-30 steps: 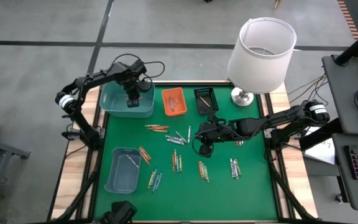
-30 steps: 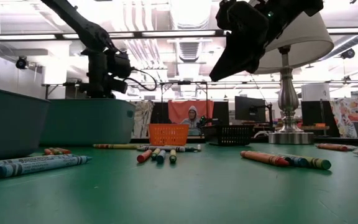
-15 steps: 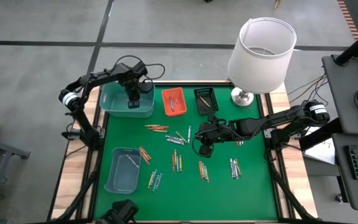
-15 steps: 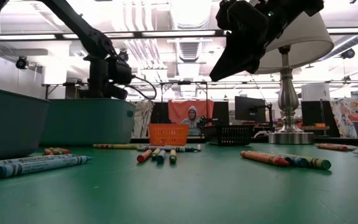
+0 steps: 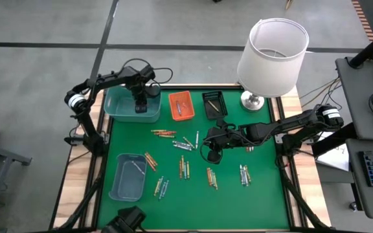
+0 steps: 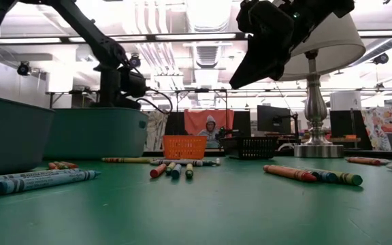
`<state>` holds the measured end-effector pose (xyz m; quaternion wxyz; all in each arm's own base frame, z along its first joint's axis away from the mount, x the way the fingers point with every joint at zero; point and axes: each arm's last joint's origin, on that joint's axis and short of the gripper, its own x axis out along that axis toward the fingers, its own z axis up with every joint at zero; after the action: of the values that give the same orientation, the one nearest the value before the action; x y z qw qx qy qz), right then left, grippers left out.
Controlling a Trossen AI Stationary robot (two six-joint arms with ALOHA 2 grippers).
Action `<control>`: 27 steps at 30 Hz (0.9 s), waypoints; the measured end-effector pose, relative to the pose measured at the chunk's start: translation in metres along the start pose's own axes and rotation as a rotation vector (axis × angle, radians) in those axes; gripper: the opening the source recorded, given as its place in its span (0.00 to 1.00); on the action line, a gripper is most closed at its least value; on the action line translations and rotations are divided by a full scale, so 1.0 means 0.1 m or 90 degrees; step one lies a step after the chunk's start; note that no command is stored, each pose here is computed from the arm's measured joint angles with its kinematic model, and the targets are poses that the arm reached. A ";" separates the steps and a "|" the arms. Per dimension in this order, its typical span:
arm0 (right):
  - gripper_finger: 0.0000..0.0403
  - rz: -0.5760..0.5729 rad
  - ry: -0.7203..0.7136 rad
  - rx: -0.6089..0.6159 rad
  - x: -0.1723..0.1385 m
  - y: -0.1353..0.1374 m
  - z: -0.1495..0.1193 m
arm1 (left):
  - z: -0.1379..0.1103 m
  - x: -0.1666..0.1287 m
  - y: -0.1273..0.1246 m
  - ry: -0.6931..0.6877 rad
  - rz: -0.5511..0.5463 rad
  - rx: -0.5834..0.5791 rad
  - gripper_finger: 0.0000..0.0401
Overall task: Sort crayons
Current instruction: Put the orange crayon into the green bin, then put the white crayon into the blue bin
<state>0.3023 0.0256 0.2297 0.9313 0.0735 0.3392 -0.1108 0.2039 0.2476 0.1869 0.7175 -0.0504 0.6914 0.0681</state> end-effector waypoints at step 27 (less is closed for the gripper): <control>0.16 0.058 0.142 0.305 -0.02 0.01 -0.15 | -0.01 -1.33 -1.07 -0.482 -0.036 -0.199 0.14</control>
<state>0.2923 0.0300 0.2195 0.8483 0.3186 0.4002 -0.1368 0.2158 0.1383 0.3173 0.9064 -0.1492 0.3584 0.1668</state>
